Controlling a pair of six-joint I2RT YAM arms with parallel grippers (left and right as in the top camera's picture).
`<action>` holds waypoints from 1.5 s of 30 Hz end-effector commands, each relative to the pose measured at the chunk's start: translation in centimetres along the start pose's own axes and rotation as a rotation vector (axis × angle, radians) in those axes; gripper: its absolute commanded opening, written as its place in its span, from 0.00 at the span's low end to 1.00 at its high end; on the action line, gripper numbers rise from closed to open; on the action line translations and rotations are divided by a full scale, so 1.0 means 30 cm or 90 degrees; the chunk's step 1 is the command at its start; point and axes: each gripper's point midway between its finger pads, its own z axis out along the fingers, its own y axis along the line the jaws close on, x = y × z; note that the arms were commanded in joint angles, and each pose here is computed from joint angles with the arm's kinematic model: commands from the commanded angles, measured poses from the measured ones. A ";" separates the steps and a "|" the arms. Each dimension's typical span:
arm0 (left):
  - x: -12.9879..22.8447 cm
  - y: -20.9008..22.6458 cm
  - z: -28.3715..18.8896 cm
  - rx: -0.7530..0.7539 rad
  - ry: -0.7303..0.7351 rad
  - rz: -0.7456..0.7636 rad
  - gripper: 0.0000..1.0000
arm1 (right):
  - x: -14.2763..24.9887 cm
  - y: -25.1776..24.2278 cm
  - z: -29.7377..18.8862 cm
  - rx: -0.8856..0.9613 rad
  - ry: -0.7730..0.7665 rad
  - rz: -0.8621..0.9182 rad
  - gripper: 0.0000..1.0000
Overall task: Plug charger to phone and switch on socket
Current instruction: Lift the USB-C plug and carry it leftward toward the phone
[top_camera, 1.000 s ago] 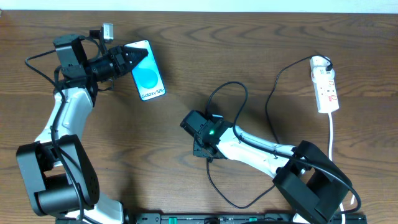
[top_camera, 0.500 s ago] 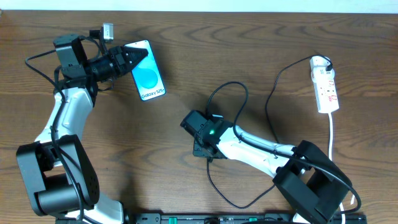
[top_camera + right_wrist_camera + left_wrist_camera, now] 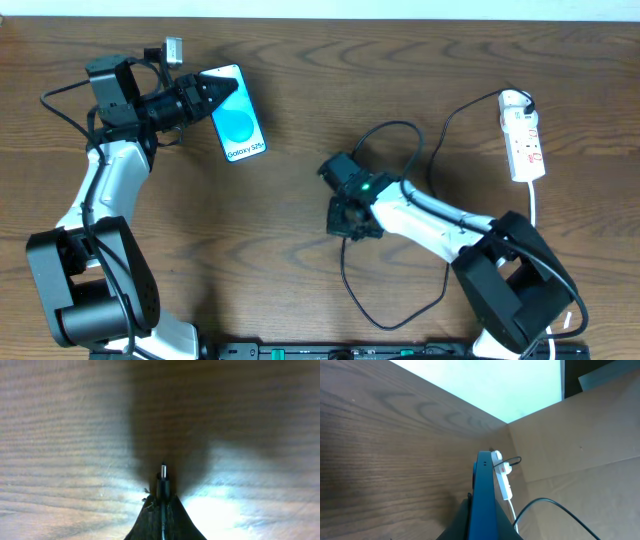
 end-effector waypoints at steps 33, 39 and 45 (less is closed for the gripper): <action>-0.039 -0.083 -0.017 0.049 -0.013 -0.056 0.08 | -0.159 0.378 -0.444 -0.501 -0.135 -0.325 0.01; -0.039 -0.083 -0.017 0.049 -0.013 -0.056 0.07 | -0.202 0.373 -0.411 -0.586 -0.097 -0.332 0.01; -0.039 -0.083 -0.017 0.049 -0.013 -0.056 0.07 | -0.200 0.388 -0.365 -0.676 -0.055 -0.370 0.01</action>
